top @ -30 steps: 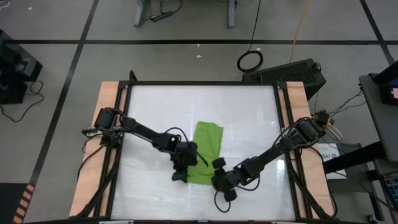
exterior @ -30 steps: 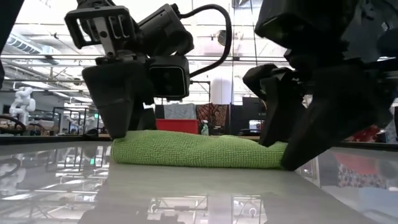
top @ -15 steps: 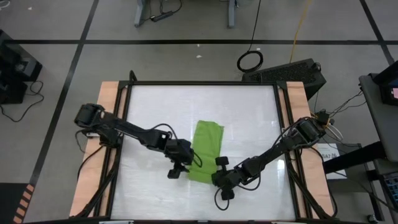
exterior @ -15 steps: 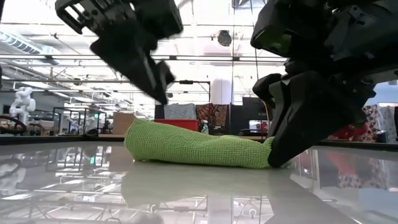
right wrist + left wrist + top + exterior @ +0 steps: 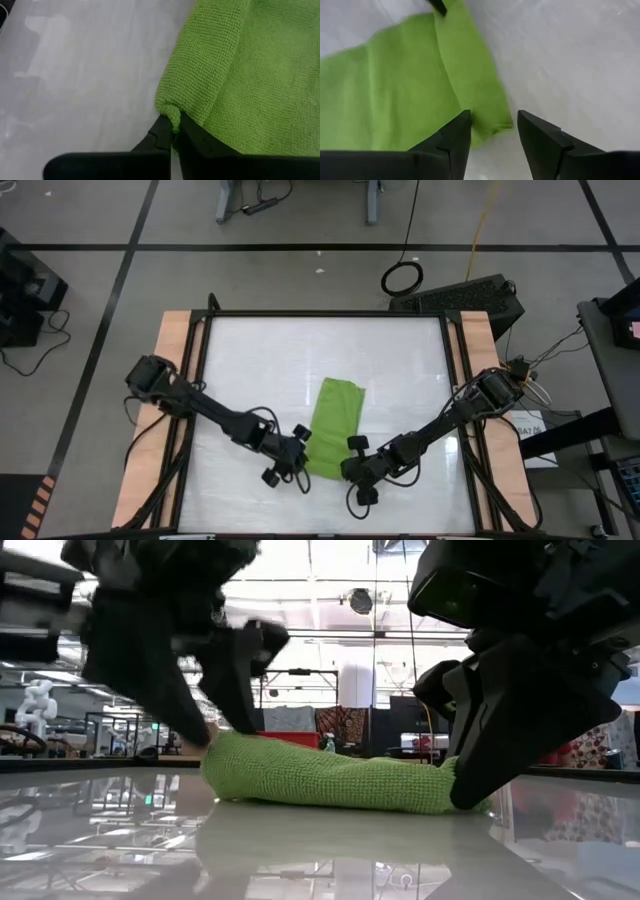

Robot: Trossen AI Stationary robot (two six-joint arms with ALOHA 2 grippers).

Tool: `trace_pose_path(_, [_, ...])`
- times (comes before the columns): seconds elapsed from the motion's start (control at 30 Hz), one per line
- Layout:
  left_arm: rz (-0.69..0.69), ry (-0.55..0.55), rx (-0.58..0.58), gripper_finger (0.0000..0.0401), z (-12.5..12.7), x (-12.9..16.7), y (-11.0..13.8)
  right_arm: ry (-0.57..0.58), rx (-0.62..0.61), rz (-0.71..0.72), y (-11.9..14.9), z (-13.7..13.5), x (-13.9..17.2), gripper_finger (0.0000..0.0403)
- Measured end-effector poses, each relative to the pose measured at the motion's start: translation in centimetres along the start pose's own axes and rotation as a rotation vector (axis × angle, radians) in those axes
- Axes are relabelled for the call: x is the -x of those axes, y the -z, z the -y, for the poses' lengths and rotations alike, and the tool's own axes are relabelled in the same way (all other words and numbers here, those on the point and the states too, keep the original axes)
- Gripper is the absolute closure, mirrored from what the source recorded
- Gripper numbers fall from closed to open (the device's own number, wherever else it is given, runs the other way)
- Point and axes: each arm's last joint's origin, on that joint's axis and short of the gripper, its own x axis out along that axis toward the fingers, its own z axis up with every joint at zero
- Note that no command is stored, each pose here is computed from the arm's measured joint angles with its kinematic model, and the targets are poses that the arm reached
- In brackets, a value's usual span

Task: Roll towel into tight, uniform cylinder
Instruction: Roll the green towel

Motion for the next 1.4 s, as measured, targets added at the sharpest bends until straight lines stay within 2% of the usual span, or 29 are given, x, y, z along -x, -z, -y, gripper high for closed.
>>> trace_pose_path(0.23, [0.018,-0.004,-0.023,0.0175,0.0,-1.1,0.1,-0.006,-0.024,0.01,-0.1,-0.1,0.0,0.0402])
trace_pose_path(0.37, [0.003,0.04,-0.031,0.017,0.3,-1.6,0.5,-0.006,-0.049,0.011,-0.1,-0.1,0.0,0.0403])
trace_pose_path(0.67, [-0.033,0.034,-0.028,0.0225,0.6,-2.8,1.1,-0.005,-0.085,0.014,-0.1,-0.1,0.0,0.0403])
trace_pose_path(0.77, [-0.031,0.03,-0.025,0.026,0.5,-2.9,1.2,-0.011,-0.099,0.017,-0.2,-0.1,0.0,0.0403])
trace_pose_path(0.87, [-0.022,0.035,-0.018,0.031,0.5,-3.1,1.2,-0.028,-0.109,0.013,-0.2,-0.1,0.0,0.0403])
trace_pose_path(0.97, [-0.005,0.058,0.036,0.0368,0.3,-3.2,1.1,-0.033,-0.131,0.009,-0.2,-0.2,0.0,0.0403])
trace_pose_path(1.03, [0.006,0.075,0.094,0.0388,-0.2,-3.2,1.2,-0.034,-0.129,0.007,-0.2,-0.3,0.3,0.0402])
trace_pose_path(1.27, [0.112,0.297,0.389,0.0388,-2.9,-2.9,1.4,-0.021,-0.132,-0.031,0.0,-0.8,2.0,0.0402])
trace_pose_path(1.4, [0.11,0.386,0.579,0.0389,-4.5,-2.6,2.0,-0.021,-0.215,-0.038,0.0,-0.9,2.5,0.0396])
